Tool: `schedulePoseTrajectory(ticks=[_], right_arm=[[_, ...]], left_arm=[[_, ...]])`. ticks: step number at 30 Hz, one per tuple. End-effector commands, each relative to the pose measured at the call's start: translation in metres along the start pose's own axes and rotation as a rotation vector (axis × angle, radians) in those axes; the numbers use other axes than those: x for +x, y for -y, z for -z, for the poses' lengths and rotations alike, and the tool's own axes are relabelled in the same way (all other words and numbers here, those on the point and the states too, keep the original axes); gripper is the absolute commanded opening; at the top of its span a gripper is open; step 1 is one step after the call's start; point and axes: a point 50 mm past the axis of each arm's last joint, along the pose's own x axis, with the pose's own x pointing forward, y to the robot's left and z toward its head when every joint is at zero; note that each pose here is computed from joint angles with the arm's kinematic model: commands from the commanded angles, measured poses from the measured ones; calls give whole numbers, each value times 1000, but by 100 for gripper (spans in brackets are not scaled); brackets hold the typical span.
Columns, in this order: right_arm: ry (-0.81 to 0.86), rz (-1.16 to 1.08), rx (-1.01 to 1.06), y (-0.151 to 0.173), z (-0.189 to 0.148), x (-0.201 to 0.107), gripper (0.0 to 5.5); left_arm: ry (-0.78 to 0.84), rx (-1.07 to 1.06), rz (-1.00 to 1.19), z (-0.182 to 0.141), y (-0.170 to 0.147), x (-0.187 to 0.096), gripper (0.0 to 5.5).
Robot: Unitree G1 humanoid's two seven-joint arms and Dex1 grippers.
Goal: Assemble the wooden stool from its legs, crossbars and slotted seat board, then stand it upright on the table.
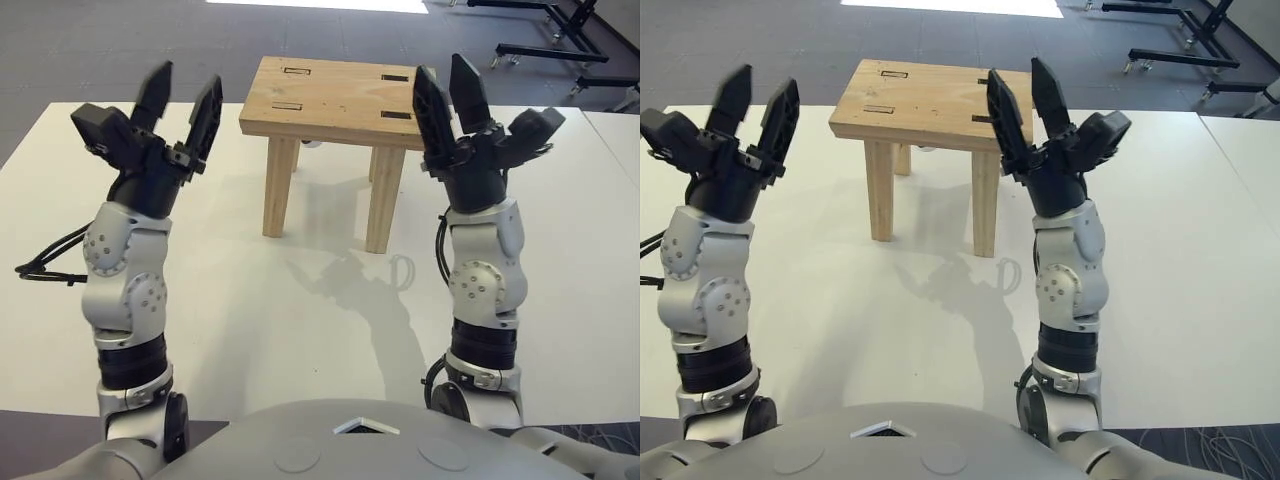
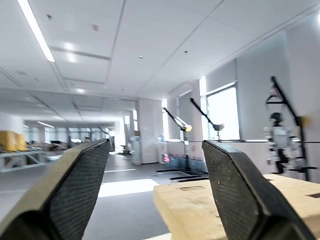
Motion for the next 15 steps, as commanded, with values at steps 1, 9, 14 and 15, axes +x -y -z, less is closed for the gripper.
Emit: schedulePoseTrajectory(ticks=[1, 9, 14, 15], right_arm=[[42, 75, -134, -7, 2, 8, 356], [49, 97, -184, -3, 10, 20, 356], [54, 118, -201, -2, 13, 16, 356], [57, 128, -209, -2, 12, 15, 356]], left_arm=[[17, 35, -66, 7, 9, 5, 335], [3, 104, -147, 17, 7, 0, 335], [5, 110, -133, 20, 7, 4, 335], [8, 104, -145, 21, 5, 3, 335]])
